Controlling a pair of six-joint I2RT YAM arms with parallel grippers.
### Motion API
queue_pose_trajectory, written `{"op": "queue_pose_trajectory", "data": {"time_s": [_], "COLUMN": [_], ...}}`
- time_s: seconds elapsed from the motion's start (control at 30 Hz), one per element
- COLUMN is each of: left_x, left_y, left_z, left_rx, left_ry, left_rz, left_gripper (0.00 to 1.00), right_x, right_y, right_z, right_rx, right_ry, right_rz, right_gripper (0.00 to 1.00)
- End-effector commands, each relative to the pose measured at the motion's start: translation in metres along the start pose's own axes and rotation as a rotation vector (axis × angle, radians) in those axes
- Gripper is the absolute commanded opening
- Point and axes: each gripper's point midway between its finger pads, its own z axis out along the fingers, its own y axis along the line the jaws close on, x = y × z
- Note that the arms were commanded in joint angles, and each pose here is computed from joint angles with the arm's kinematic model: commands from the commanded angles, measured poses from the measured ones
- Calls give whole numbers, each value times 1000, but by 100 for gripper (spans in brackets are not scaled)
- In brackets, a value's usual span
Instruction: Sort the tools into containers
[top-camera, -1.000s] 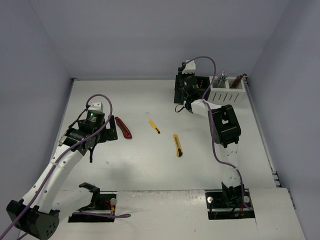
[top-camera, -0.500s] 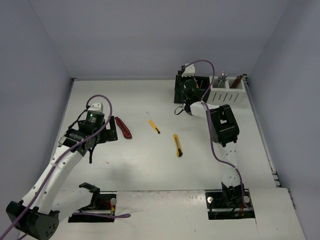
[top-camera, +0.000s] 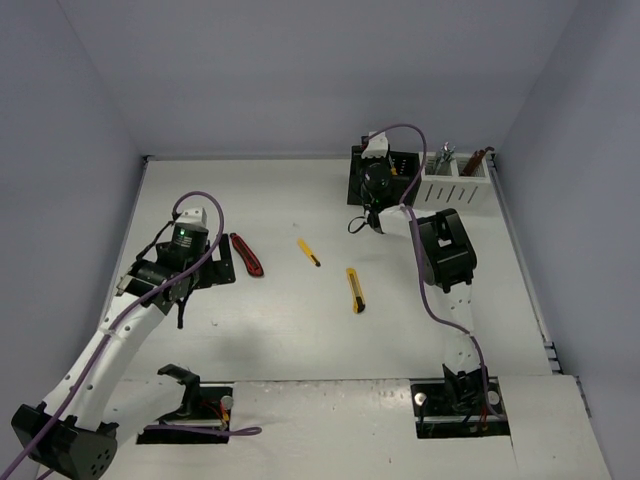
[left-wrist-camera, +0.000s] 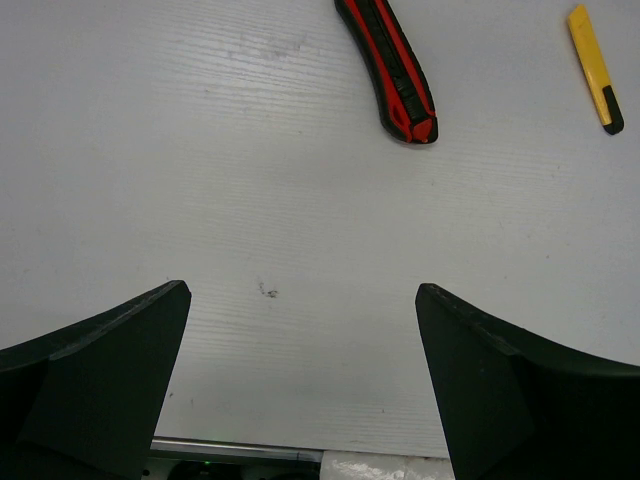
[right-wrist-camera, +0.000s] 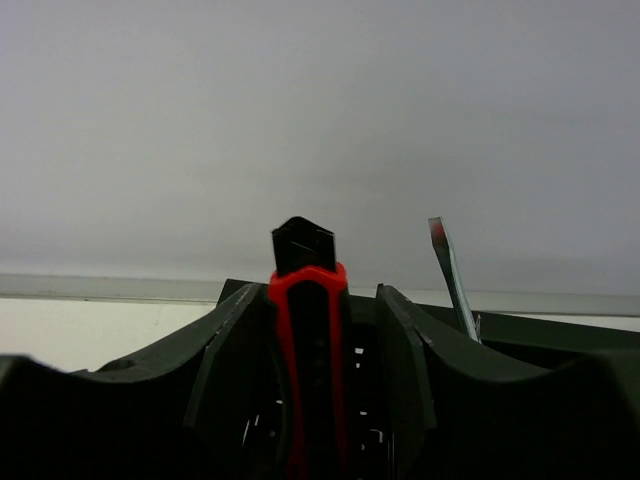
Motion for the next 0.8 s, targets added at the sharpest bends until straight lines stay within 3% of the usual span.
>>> {"op": "queue_pose_trajectory", "data": {"time_s": [0.0, 0.23, 0.4, 0.57, 0.77], "left_x": [-12, -14, -19, -25, -26], "left_y": [-3, -5, -7, -10, -11], "left_z": [-6, -11, -18, -25, -27], "left_rx": [21, 39, 56, 81, 83], "left_ry": [-48, -65, -87, -106, -114], "left_rz": [-25, -43, -67, -84, -97], "left_gripper": [94, 94, 94, 94, 94], "right_x": [-67, -97, -156, -197, -232], "right_y": [-6, 2, 3, 16, 29], "right_z": [0, -8, -23, -36, -64], "right_rx": [33, 6, -39, -136, -219], "right_ry": [-153, -172, -215, -151, -6], "right_rz": [78, 91, 123, 140, 162], "right_gripper": [47, 52, 58, 68, 94]}}
